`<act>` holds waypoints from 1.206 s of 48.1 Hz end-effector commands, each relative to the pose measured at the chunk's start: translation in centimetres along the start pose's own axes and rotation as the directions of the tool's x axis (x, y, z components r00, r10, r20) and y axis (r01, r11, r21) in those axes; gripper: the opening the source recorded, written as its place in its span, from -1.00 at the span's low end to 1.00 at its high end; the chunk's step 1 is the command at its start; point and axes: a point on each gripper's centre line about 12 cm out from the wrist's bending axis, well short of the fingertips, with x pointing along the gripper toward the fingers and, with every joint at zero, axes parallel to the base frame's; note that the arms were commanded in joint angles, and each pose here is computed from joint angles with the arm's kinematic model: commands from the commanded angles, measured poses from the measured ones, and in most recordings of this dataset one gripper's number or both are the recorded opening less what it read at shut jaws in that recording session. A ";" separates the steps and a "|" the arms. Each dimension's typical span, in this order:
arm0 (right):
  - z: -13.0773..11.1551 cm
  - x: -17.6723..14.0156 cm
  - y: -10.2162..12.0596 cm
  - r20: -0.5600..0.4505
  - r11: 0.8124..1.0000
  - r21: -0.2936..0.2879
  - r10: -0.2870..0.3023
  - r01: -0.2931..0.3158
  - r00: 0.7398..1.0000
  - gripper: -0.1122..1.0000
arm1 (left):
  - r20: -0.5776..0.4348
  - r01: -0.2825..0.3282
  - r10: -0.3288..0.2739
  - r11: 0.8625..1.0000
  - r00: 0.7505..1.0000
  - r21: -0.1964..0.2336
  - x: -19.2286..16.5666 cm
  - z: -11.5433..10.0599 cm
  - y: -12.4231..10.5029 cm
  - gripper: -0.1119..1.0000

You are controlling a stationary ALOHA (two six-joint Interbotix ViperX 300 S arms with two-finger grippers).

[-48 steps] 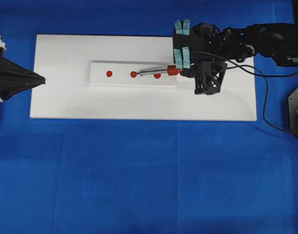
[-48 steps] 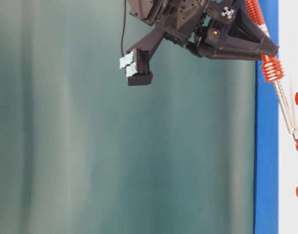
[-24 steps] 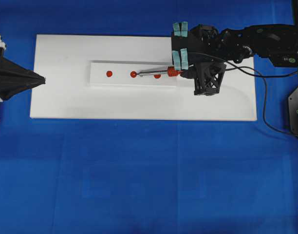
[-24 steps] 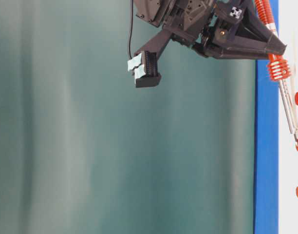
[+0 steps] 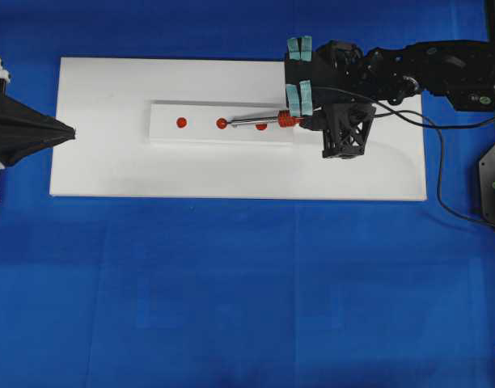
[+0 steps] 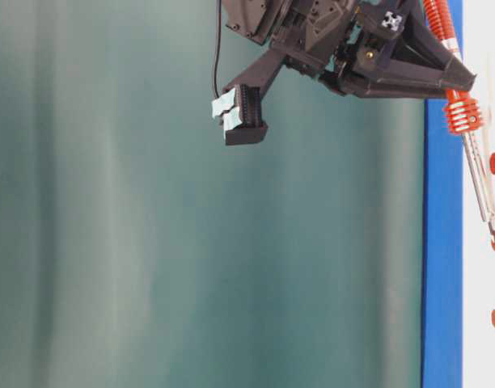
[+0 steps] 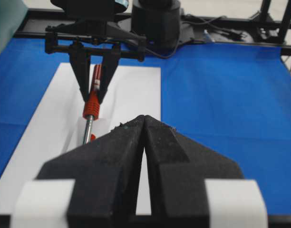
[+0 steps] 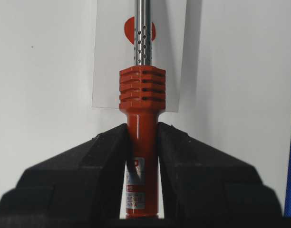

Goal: Touch the tip of the soldering iron to the mark.
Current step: 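Hold the iron tip on the middle red dot, then lift the iron and shift it rightward above the strip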

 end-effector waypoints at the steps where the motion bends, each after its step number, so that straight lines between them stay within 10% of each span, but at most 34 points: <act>1: 0.6 -0.4 0.0 0.024 1.000 -0.002 -0.004 0.004 1.000 -0.69 | 0.012 -0.001 0.001 1.000 1.000 0.002 0.2 0.4 0.0 -0.80; 39: 0.9 -0.7 0.0 0.033 1.000 0.000 -0.004 0.004 0.999 -0.69 | 0.012 -0.001 0.001 1.000 1.000 0.002 0.2 0.4 0.0 -0.80; 58: 4.1 -7.2 0.2 0.143 0.999 -0.035 0.001 0.004 0.990 -0.69 | 0.015 -0.001 0.001 1.000 1.000 0.002 0.2 0.5 0.0 -0.80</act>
